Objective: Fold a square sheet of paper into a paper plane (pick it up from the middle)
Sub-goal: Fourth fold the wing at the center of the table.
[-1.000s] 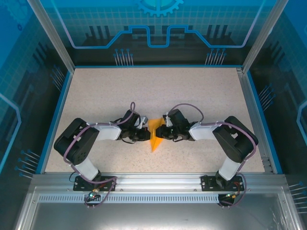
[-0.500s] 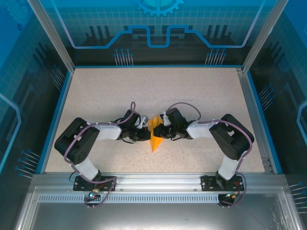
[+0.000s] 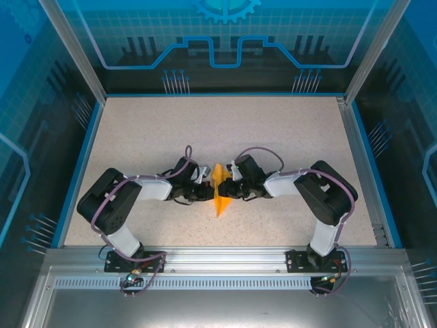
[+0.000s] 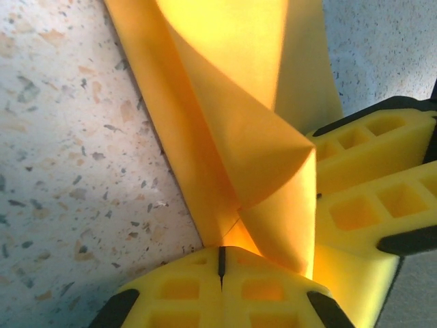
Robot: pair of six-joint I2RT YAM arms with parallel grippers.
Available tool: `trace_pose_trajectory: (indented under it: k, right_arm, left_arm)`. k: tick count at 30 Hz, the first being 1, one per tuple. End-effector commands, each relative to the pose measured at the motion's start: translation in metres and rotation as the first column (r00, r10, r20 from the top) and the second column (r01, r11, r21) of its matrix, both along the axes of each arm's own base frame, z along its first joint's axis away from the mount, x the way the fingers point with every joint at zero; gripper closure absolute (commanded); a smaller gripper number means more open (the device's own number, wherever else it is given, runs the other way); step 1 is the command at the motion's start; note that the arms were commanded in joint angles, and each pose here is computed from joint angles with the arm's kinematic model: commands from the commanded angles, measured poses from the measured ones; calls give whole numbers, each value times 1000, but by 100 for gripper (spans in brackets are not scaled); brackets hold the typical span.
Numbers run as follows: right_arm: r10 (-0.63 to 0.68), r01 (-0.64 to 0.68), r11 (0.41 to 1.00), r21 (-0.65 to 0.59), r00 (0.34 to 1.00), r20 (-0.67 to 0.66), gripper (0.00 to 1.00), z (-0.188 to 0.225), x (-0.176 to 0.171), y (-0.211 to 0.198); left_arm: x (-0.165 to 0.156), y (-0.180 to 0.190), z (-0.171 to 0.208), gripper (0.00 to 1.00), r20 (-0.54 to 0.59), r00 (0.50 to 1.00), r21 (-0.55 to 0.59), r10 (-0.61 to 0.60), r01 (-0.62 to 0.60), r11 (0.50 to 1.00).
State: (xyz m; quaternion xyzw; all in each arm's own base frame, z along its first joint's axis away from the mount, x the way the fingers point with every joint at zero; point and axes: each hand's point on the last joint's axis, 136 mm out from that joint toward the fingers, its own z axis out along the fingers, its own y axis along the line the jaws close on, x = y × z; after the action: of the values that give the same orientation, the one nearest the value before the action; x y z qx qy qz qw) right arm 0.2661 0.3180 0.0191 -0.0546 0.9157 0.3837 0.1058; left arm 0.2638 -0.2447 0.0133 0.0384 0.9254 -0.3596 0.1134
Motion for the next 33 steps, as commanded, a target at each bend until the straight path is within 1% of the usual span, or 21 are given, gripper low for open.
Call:
trace_pose_trajectory:
  k: [1,6,11,14,17,21,24,29,33]
  right_arm:
    - [32,-32,999,-14,999,-16,80,-6,-6,5]
    - [18,-19,999,-39,999,-29,80,-13,-7,0]
    - [-1,-2,998,-57,999,-43,80,-19,-8,-4]
    - [-8,5,998,-62,999,-47,80,-21,-8,-5]
    - [-12,9,998,-62,999,-50,80,-21,-8,-6]
    - [-21,17,998,-60,998,-57,80,-23,-8,-6]
    - [-27,24,998,-55,998,-59,80,-23,-7,-6]
    - [-37,34,998,-46,997,-62,80,-21,-7,-6]
    - [-41,38,998,-40,997,-60,80,-20,-7,-6]
  left_arm:
    - [-6,11,-12,96,-20,1000,47,23,-22,999]
    - [-5,11,3,91,4,1000,29,31,-31,999]
    - [-5,11,21,89,31,999,12,29,-29,1000]
    - [-6,11,30,86,37,999,-2,28,-28,1000]
    - [-8,13,36,81,45,998,3,34,-34,999]
    - [-9,15,41,66,45,998,-4,49,-49,999]
    - [-9,14,36,62,34,998,1,49,-49,999]
    - [-4,9,28,61,16,999,-3,48,-48,999]
    - [3,5,28,62,16,999,-10,48,-48,999]
